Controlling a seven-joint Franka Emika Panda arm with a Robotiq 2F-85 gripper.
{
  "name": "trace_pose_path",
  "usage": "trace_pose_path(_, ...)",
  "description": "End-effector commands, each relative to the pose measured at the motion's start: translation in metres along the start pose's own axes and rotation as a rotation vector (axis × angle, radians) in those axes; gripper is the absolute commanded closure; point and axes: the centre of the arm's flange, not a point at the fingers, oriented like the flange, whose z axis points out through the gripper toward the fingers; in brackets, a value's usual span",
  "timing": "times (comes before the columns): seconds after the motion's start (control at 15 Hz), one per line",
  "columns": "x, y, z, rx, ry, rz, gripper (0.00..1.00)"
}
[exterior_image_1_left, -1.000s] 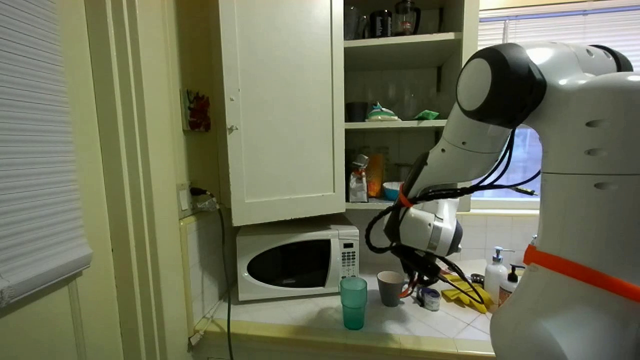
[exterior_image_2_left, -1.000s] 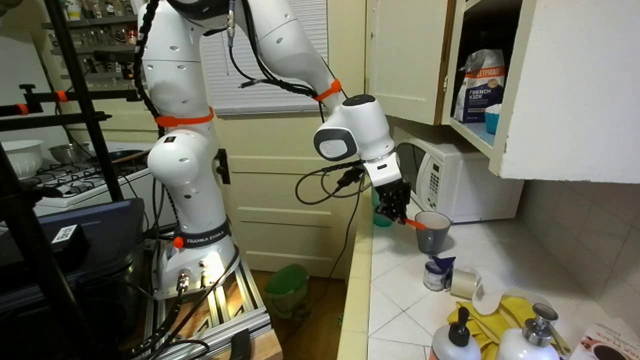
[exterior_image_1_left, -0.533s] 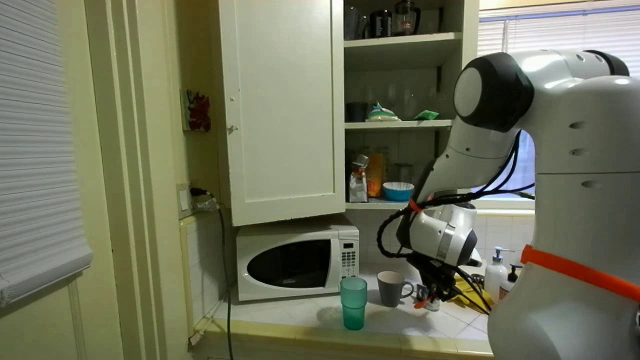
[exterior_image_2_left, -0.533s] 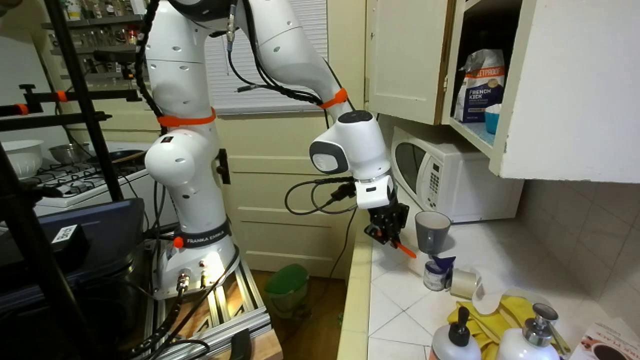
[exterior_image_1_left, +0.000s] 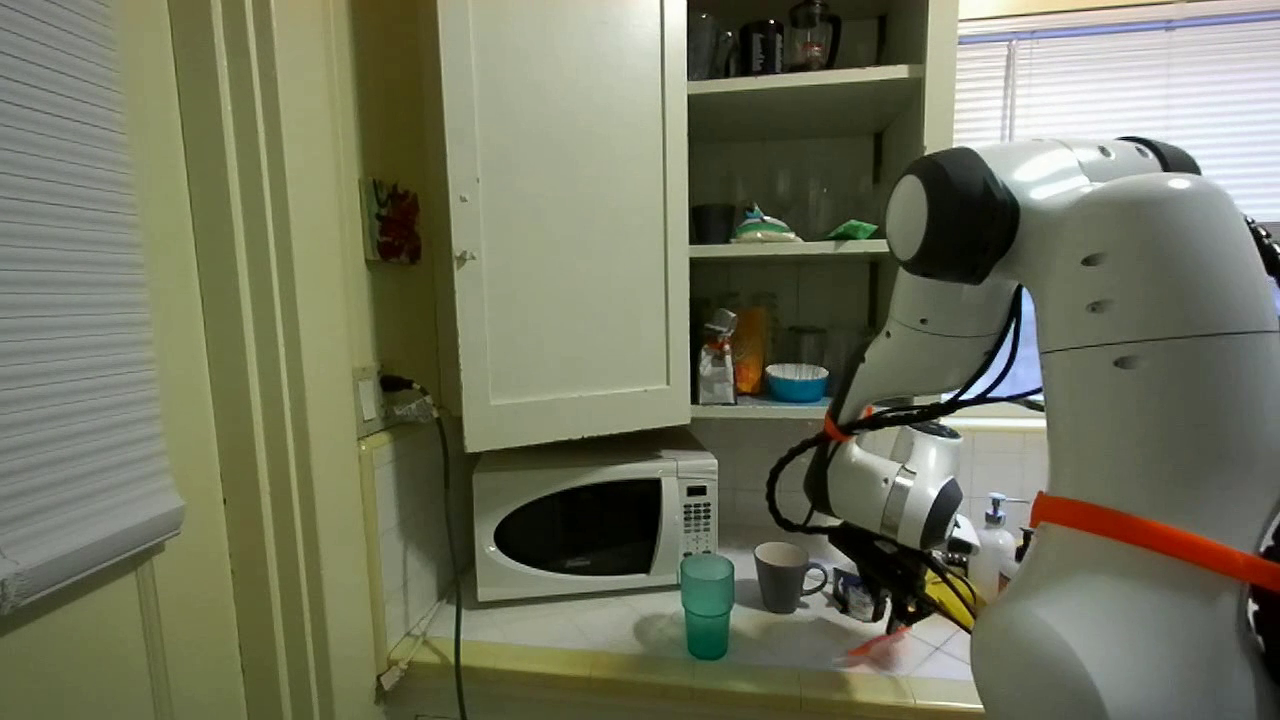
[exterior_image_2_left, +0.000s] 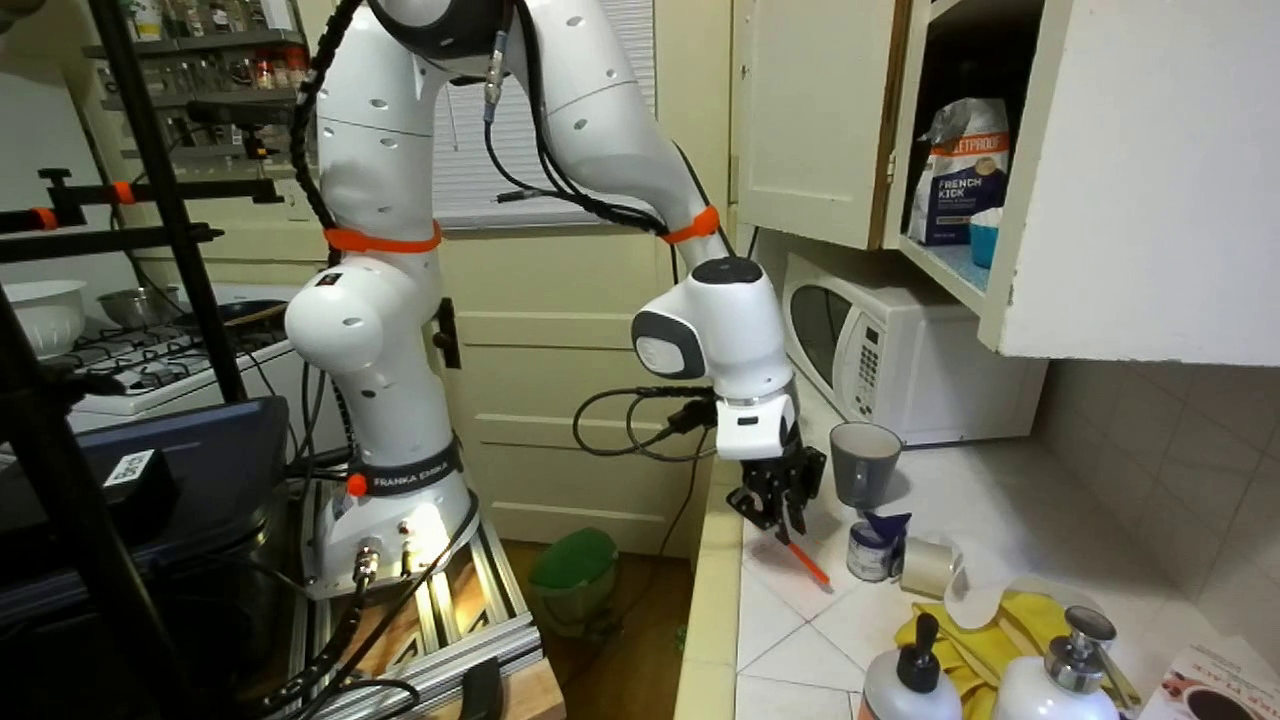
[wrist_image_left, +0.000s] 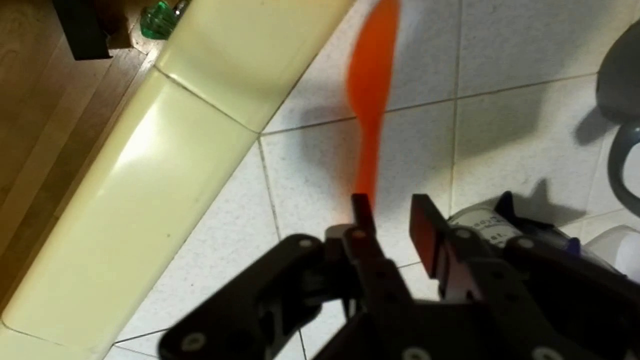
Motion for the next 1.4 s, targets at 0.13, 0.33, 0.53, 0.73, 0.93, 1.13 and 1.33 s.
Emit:
trace_pose_path(0.13,0.012,0.000,0.012,-0.001,-0.003,0.012,0.26)
trace_pose_path(0.33,0.013,-0.001,-0.001,0.010,-0.025,-0.013,0.04)
trace_pose_path(0.53,0.012,0.001,-0.015,0.010,-0.058,-0.092,0.00)
trace_pose_path(0.73,0.012,0.004,-0.028,-0.013,-0.142,-0.192,0.00)
trace_pose_path(0.93,0.013,0.010,-0.043,-0.057,-0.171,-0.317,0.00)
trace_pose_path(1.13,0.017,0.020,-0.056,-0.097,-0.177,-0.469,0.00)
trace_pose_path(1.33,0.019,0.025,-0.067,-0.146,-0.149,-0.605,0.00)
